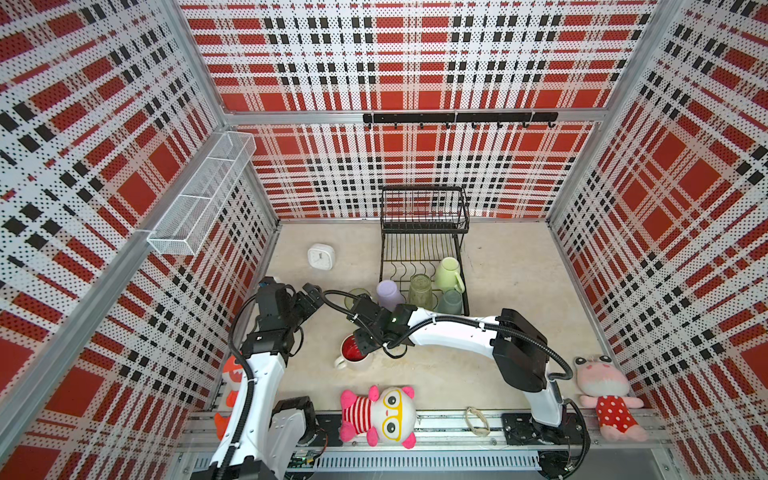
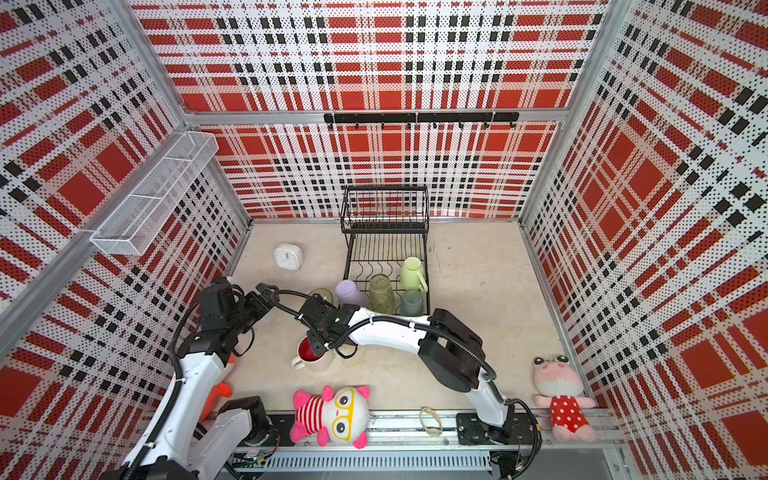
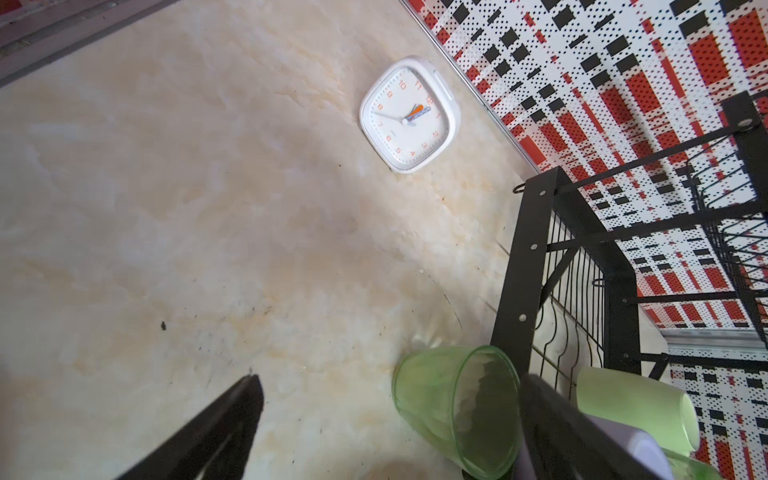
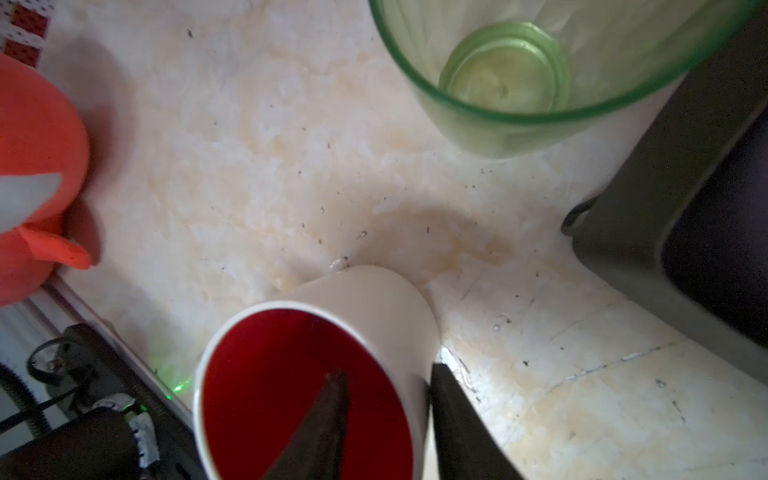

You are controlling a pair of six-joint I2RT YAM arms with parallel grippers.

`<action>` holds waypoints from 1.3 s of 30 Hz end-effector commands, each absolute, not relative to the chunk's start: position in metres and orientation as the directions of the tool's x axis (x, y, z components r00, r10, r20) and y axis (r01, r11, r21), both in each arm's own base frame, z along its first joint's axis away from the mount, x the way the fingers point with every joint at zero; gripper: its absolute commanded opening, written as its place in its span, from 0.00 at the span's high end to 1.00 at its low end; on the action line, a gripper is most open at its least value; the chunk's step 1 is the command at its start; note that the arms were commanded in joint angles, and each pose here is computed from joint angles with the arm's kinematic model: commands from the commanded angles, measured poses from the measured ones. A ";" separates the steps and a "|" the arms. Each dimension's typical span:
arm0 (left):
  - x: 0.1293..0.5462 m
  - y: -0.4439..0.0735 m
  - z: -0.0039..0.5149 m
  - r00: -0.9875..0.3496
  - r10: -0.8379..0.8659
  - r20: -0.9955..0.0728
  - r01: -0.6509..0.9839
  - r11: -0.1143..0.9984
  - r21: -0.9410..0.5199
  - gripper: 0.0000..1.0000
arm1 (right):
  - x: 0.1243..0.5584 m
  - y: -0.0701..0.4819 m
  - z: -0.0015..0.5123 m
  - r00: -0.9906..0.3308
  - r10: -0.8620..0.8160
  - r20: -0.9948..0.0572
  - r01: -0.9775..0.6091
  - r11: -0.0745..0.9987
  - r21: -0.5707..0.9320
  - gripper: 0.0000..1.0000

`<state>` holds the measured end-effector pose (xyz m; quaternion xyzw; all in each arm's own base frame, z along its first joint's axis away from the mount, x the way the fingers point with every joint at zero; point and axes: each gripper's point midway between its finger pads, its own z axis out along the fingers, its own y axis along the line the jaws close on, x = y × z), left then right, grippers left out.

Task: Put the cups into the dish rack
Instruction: 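Move the right gripper to the white mug with red interior and grasp its rim, then lift the white mug off the table with the right gripper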

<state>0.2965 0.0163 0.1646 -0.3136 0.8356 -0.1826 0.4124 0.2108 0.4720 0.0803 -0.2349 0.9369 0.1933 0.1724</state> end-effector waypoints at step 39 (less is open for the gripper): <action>0.299 -0.047 0.333 -0.420 -0.686 -0.594 0.066 0.630 -0.774 0.02 | 0.240 0.360 0.320 -0.226 -0.135 -0.965 -0.597 0.802 0.027 1.00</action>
